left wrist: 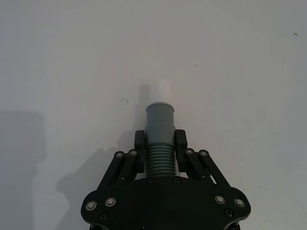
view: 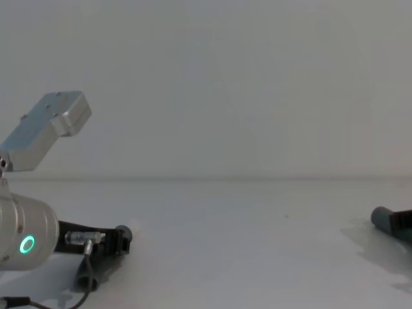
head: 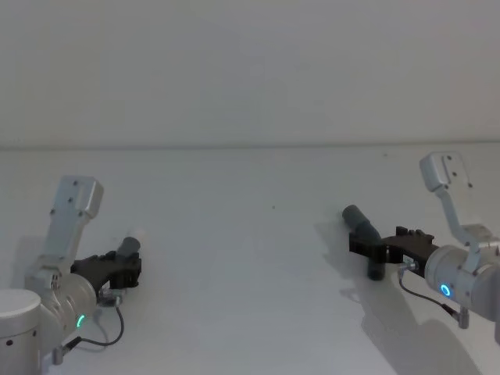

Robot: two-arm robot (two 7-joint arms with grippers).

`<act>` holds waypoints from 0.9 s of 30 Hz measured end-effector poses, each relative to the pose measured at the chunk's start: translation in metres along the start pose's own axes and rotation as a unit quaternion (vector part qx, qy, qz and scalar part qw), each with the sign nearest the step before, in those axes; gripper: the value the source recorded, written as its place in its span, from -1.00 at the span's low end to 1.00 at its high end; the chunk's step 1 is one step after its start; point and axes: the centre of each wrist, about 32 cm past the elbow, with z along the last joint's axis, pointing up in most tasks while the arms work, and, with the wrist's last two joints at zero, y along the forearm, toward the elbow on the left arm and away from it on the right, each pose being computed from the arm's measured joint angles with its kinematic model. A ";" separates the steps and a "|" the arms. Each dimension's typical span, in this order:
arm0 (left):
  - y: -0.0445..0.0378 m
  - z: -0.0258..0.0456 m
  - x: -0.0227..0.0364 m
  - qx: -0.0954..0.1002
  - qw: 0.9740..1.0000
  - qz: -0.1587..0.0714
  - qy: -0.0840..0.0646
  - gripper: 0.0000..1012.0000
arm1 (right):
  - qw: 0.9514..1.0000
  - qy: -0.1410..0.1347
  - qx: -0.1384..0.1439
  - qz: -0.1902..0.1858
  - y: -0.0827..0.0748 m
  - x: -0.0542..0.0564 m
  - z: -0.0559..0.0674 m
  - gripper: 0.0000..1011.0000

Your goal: Use both hands to pick up one end of the pipe from the table, align the ends, and insert them.

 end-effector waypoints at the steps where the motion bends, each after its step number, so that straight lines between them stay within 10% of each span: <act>1: 0.0000 0.0000 0.0000 0.000 1.000 0.000 0.000 -0.35 | 1.000 0.000 -0.001 0.000 0.000 0.000 0.000 0.98; 27: 0.0000 0.0000 0.0000 0.000 1.000 0.000 0.000 -0.35 | 1.000 -0.001 -0.021 -0.013 0.019 0.005 0.004 0.98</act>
